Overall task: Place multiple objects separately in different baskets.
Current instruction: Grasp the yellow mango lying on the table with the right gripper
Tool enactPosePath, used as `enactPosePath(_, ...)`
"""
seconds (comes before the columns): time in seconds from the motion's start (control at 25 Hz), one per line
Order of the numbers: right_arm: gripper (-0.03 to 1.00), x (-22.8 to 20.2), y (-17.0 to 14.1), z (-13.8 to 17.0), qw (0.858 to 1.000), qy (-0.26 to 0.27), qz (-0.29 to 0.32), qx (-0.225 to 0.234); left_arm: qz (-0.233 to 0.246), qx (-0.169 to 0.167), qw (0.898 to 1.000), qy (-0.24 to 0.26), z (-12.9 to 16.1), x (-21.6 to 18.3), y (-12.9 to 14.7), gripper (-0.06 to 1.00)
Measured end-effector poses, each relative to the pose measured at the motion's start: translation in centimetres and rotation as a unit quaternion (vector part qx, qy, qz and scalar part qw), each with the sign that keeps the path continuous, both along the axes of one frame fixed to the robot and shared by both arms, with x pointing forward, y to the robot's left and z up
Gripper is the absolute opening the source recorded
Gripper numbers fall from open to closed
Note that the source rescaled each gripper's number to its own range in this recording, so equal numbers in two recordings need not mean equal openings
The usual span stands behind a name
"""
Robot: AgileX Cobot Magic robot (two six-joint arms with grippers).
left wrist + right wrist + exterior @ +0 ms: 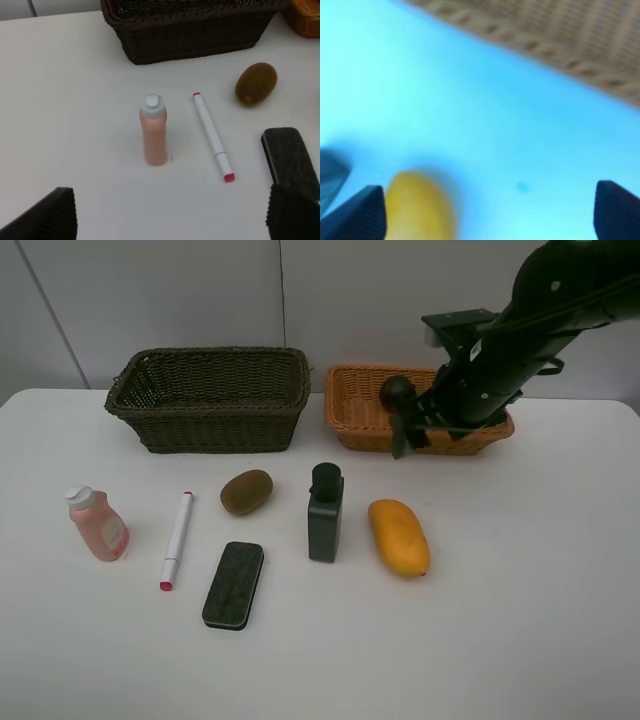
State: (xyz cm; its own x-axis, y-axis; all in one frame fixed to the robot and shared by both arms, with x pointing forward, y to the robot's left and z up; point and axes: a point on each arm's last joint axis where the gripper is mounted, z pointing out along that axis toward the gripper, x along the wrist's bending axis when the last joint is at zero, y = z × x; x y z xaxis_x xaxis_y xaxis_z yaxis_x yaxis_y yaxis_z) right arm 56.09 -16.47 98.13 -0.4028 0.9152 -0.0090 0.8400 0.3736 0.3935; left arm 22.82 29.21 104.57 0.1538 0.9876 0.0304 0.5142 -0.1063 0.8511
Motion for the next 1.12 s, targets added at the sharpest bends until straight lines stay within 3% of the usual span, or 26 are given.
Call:
enactPosePath(0.28,1.0,-2.8,2.3,-2.1,0.999,0.034,0.013,-0.009,0.0,0.0,1.0,0.0,0.0,0.0,0.0,1.0)
enactPosePath(1.12,1.0,-5.5,3.0,-7.8,0.996,0.085,-0.007,0.008,0.0,0.0,1.0,0.0,0.0,0.0,0.0,1.0)
